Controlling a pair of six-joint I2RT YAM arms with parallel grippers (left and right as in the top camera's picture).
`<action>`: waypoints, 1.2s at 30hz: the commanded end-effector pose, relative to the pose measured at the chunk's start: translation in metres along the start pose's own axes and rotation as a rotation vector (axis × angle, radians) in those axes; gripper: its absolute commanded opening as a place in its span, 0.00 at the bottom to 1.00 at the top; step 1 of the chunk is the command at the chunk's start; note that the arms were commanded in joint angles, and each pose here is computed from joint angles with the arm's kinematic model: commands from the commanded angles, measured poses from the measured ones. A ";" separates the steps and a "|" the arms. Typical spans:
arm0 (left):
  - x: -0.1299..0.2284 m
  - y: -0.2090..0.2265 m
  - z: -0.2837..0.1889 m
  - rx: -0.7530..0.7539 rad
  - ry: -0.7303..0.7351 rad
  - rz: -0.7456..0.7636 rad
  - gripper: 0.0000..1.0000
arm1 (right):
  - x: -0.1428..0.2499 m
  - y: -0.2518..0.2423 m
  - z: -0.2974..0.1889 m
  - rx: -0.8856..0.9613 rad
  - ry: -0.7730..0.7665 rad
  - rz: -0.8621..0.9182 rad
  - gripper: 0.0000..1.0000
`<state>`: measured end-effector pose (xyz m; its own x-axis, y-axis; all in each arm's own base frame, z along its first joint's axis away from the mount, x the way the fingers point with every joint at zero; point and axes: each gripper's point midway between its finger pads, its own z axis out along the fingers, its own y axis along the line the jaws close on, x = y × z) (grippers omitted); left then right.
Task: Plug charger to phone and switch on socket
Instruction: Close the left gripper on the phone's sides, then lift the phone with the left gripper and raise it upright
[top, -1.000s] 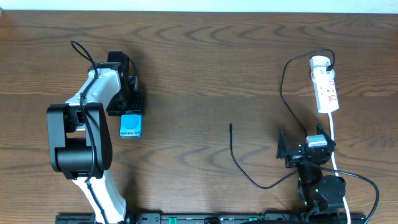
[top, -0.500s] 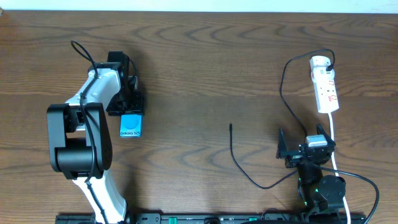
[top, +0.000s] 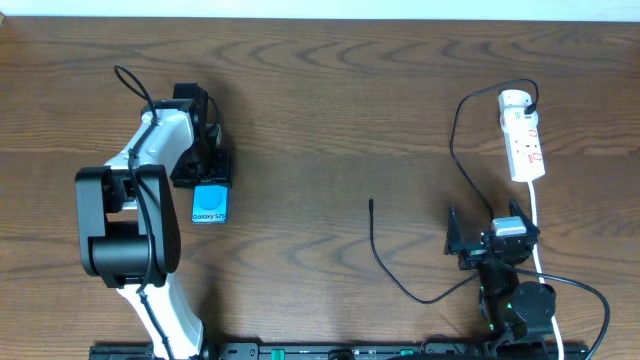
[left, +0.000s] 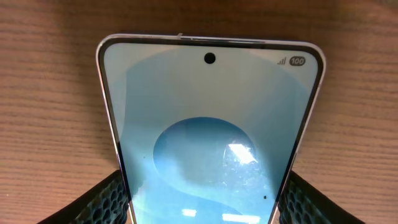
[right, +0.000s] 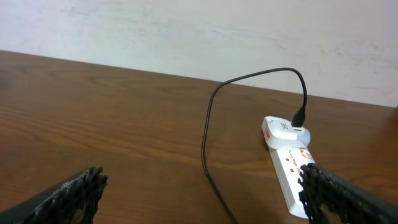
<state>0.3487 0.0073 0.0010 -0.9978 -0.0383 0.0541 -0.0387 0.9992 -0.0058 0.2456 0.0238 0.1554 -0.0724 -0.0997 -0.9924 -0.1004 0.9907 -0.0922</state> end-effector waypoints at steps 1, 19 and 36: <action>-0.015 0.001 -0.010 -0.001 -0.034 0.004 0.07 | 0.000 0.002 0.000 -0.009 0.000 -0.012 0.99; -0.025 -0.011 -0.074 0.070 -0.214 0.004 0.07 | 0.000 0.002 0.000 -0.009 0.000 -0.011 0.99; -0.010 -0.078 -0.179 0.488 -0.426 0.009 0.07 | 0.001 0.002 0.000 -0.009 0.001 -0.011 0.99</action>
<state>0.3719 -0.0454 0.1442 -0.9456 -0.0631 -0.3191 0.0421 0.9490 -0.3124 0.2456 0.0238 0.1555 -0.0720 -0.1000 -0.9924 -0.1004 0.9906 -0.0926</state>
